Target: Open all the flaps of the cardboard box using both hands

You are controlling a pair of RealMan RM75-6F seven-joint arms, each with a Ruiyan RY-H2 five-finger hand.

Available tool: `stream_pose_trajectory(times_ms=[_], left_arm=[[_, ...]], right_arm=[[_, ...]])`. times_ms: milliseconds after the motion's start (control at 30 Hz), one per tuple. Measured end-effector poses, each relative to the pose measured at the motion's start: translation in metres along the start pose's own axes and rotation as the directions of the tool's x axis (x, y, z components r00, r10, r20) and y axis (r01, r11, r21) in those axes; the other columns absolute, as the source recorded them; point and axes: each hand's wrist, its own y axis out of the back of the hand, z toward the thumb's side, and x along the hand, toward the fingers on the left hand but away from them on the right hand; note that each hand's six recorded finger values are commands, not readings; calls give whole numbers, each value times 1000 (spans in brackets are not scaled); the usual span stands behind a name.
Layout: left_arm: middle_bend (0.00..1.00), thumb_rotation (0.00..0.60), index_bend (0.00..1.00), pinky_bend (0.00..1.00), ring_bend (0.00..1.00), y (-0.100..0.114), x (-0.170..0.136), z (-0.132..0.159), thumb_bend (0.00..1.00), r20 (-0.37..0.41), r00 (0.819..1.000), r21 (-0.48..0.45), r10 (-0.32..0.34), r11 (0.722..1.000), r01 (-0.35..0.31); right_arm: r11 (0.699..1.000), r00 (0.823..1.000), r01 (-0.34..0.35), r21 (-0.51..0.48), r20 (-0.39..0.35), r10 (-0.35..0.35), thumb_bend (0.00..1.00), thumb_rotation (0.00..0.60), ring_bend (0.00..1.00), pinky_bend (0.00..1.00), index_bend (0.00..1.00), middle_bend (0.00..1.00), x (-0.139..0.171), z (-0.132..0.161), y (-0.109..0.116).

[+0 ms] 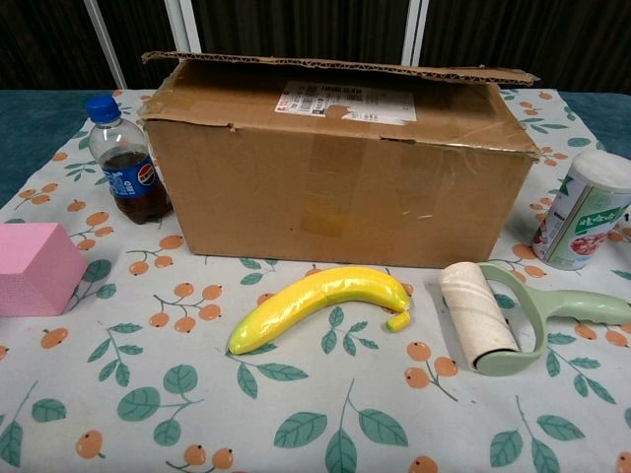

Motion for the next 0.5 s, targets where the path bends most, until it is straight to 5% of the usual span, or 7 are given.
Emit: stream_pose_trajectory(times_ms=[500], left_arm=[[0, 600, 0, 0, 0, -2, 2, 2, 71, 4, 1000, 60, -17, 998, 16]], right_arm=[[1000, 1000, 2, 5, 7, -2, 177, 600, 0, 237, 0, 0, -6, -1, -3]])
